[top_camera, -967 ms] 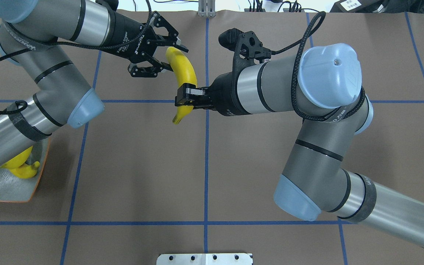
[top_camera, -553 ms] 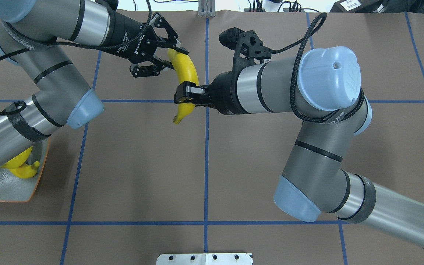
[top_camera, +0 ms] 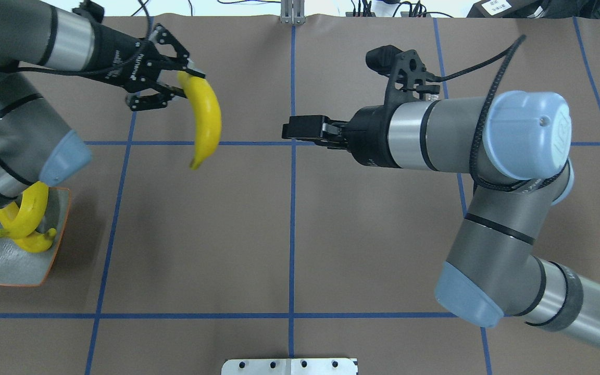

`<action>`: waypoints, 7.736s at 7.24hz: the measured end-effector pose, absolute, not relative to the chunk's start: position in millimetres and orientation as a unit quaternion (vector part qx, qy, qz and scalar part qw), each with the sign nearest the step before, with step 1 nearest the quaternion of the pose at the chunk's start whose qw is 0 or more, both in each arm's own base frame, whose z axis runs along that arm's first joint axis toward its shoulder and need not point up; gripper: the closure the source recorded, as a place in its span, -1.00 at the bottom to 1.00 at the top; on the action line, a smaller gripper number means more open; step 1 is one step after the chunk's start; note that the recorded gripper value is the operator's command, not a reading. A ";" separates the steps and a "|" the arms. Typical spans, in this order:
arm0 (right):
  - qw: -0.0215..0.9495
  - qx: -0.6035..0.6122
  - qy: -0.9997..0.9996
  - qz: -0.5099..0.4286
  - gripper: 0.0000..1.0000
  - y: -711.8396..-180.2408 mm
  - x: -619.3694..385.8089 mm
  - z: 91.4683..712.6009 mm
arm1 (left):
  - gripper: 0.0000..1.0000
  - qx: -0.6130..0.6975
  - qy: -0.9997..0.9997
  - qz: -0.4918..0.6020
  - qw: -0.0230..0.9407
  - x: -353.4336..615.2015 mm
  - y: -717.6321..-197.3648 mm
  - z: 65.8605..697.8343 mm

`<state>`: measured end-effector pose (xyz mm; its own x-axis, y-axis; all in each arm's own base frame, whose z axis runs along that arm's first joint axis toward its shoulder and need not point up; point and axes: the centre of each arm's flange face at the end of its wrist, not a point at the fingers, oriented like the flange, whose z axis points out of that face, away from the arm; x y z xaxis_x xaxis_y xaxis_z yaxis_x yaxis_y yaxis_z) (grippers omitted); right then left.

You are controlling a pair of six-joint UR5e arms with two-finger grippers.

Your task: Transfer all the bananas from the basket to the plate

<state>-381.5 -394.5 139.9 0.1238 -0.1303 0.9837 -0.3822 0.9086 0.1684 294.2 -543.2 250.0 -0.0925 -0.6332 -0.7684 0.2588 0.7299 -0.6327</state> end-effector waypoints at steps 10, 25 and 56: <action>0.798 0.206 -0.540 0.172 -1.00 -437.4 -319.7 281.9 | 1.00 -0.043 0.442 -0.386 0.809 91.4 -407.6 503.1; 0.836 0.196 -0.481 0.175 -1.00 -462.2 -250.9 356.4 | 0.13 -0.156 0.350 -0.420 0.823 162.2 -396.6 586.6; 0.868 0.106 -0.335 -0.351 -0.77 -461.3 82.3 795.4 | -1.00 -0.120 0.500 -0.351 0.782 215.9 -542.7 321.1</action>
